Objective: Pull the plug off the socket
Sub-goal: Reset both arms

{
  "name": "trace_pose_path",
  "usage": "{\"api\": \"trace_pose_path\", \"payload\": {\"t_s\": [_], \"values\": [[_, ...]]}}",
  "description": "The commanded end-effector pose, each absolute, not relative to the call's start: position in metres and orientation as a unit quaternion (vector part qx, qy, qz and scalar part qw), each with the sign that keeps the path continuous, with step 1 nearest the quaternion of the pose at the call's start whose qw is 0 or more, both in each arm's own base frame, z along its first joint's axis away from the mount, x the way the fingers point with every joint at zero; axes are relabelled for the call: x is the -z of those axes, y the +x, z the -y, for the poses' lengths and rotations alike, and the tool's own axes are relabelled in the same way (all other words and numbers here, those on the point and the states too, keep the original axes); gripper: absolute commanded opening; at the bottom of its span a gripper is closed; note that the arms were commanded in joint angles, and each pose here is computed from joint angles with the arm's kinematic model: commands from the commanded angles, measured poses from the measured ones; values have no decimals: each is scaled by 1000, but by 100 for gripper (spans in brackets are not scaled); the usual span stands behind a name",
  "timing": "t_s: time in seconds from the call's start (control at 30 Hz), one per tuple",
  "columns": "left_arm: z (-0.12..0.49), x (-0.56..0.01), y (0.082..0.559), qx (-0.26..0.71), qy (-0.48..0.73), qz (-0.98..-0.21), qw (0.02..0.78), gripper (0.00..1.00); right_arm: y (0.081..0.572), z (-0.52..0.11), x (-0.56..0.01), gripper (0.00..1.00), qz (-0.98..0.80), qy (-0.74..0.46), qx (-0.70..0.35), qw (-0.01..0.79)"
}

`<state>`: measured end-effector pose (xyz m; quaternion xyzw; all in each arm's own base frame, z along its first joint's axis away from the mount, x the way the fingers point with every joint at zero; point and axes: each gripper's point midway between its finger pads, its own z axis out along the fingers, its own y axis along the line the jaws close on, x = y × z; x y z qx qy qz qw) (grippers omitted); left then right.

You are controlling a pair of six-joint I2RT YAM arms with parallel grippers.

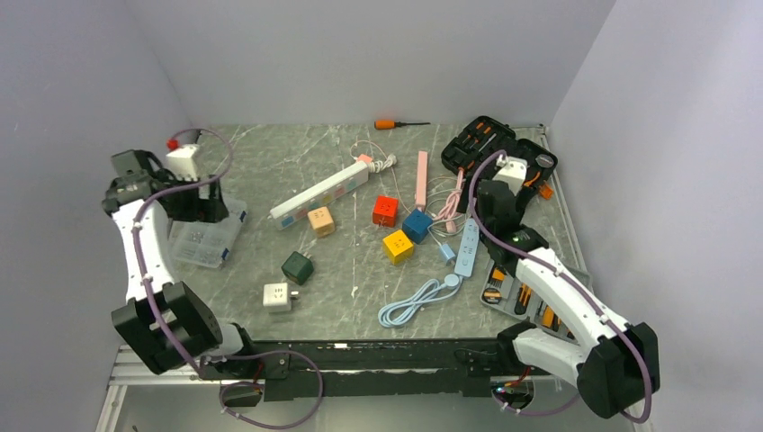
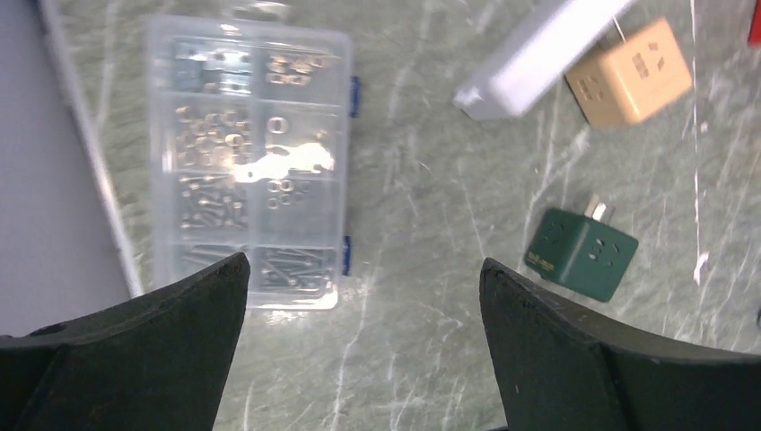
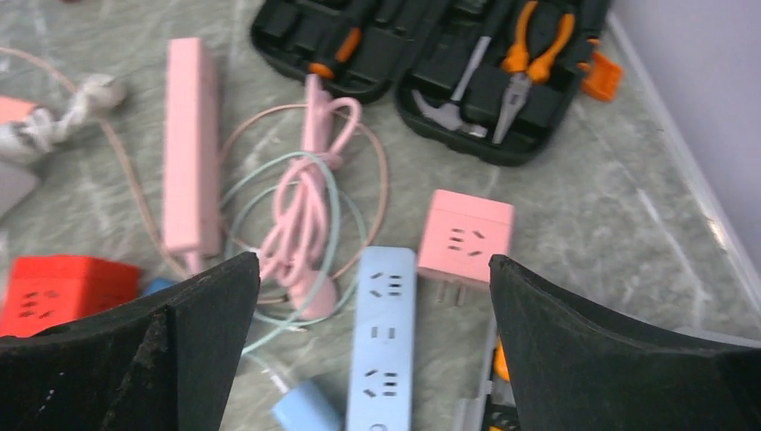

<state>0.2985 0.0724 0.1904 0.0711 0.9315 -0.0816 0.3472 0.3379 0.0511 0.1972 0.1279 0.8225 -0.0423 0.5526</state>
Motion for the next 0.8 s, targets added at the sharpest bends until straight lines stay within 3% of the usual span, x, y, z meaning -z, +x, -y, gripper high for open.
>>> {"api": "trace_pose_path", "payload": {"t_s": [0.0,0.33,0.57,0.77], "values": [[-117,-225,312,81,22,-910,406,99,340,-8,-229,100,-747,198,96,628],[-148,-190,320,89,-81,-907,404,99,326,61,-171,100,-728,300,153,598],[-116,-157,335,17,-104,-908,406,99,343,71,-155,100,-723,283,186,602],[-79,-148,352,15,-49,-877,477,99,342,81,-132,100,-712,300,192,605]]}}
